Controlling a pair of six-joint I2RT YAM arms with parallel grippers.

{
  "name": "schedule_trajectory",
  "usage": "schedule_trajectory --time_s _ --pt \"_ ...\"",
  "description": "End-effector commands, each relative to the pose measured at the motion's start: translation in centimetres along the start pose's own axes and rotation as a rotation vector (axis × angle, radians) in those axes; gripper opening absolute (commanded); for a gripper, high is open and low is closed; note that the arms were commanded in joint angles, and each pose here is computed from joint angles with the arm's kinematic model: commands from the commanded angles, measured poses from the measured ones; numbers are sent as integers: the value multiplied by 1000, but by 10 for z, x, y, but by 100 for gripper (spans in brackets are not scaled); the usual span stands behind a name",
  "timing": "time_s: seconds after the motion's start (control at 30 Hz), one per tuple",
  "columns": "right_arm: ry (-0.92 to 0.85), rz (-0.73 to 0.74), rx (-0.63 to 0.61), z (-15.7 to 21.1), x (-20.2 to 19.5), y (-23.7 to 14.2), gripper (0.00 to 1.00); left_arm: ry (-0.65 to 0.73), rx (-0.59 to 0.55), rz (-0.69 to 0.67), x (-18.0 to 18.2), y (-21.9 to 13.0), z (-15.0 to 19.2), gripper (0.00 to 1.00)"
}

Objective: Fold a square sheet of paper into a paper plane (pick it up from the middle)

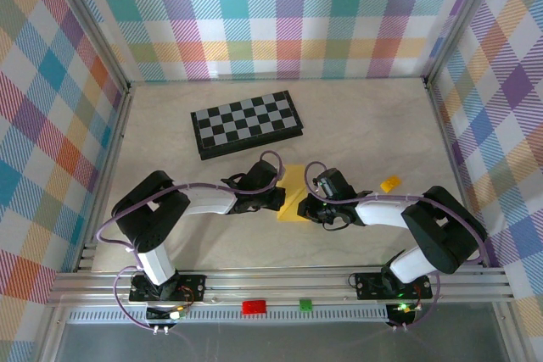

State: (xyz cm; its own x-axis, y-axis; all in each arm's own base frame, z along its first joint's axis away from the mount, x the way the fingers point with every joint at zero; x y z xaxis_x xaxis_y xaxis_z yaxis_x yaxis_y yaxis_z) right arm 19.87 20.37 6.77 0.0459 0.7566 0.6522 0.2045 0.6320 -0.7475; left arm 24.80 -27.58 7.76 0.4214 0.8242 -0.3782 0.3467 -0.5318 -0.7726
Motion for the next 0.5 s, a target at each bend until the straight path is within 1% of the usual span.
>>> schedule_trajectory --time_s 0.0,0.17,0.47 --pt "16 77 21 6 -14 2 16 -14 22 -24 7 6 7 0" --pt "-6 38 1 2 -4 -3 18 -22 42 -24 11 9 14 0" --pt "-31 -50 -50 -6 16 -14 23 -30 72 -7 11 16 19 0"
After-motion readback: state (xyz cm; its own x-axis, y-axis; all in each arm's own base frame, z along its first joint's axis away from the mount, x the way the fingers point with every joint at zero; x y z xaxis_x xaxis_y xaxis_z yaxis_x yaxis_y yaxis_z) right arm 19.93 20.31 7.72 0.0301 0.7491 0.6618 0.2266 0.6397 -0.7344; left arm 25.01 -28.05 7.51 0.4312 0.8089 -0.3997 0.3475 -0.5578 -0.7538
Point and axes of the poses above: each hand's point on the last joint's axis, 136 mm out from that joint toward the fingers, its own y axis out along the fingers, its own x axis along the line the jaws close on, z = x × y, the point moved 7 cm from there along -y, back along the fingers, and after that the axes turned 2 degrees about y, right-handed, at the moved point
